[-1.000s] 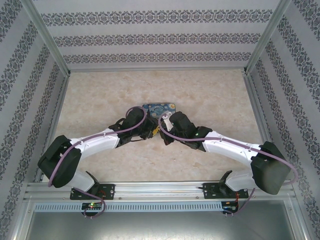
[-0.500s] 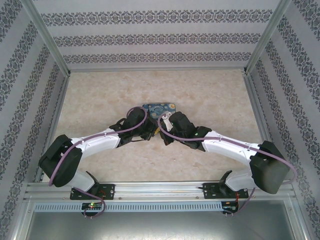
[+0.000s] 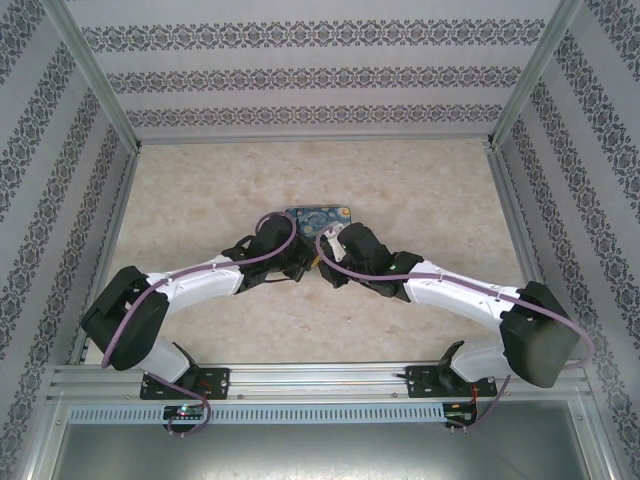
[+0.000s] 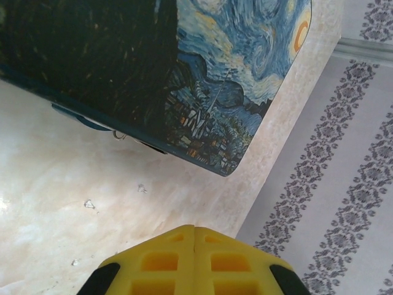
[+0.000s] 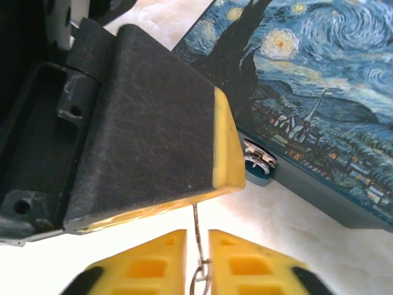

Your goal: Unlock a padlock with a key

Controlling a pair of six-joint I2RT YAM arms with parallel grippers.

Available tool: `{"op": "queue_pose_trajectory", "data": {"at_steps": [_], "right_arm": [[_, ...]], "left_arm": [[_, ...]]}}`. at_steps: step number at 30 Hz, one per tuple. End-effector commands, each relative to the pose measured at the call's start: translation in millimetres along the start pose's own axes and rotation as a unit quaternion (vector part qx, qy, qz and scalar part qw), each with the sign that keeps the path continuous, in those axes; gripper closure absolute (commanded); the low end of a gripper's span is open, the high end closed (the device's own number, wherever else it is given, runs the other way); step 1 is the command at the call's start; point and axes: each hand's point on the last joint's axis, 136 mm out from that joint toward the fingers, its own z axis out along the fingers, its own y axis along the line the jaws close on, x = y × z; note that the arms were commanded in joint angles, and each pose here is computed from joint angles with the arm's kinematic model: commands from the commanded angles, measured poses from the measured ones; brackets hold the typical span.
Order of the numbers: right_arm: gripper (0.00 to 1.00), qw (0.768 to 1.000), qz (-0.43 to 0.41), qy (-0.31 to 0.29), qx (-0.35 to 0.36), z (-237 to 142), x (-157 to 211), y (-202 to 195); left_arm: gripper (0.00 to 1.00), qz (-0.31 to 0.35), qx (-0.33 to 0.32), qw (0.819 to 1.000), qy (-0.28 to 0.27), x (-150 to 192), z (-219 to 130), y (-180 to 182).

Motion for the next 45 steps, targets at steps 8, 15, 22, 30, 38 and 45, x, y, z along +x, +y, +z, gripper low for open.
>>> {"op": "queue_pose_trajectory", "data": {"at_steps": [8,15,22,30,38,45], "right_arm": [[0.49,0.989,0.111,-0.094,-0.010,-55.5,-36.2,-33.6],[0.37,0.968,0.215,-0.113,-0.059,-63.1,-47.7,-40.7],[0.37,0.935,0.299,-0.126,-0.142,-59.3,-67.9,-29.2],[0.40,0.905,0.335,-0.159,-0.207,-66.4,-95.3,-18.2],[0.44,0.897,0.319,-0.198,-0.232,-78.5,-116.0,-13.0],[0.48,0.885,0.316,-0.226,-0.257,-78.7,-127.9,-14.0]], "left_arm": [[1.00,0.112,0.032,0.992,-0.037,-8.5,-18.5,-30.1],[1.00,0.223,0.080,0.968,-0.088,-22.9,-39.6,-64.0],[1.00,0.342,0.155,0.916,-0.142,-24.6,-76.7,-111.2],[1.00,0.371,0.224,0.883,-0.183,-29.1,-101.2,-133.0],[1.00,0.345,0.273,0.881,-0.177,-31.0,-95.6,-139.2],[1.00,0.310,0.300,0.887,-0.165,-34.8,-89.4,-138.7]]}}
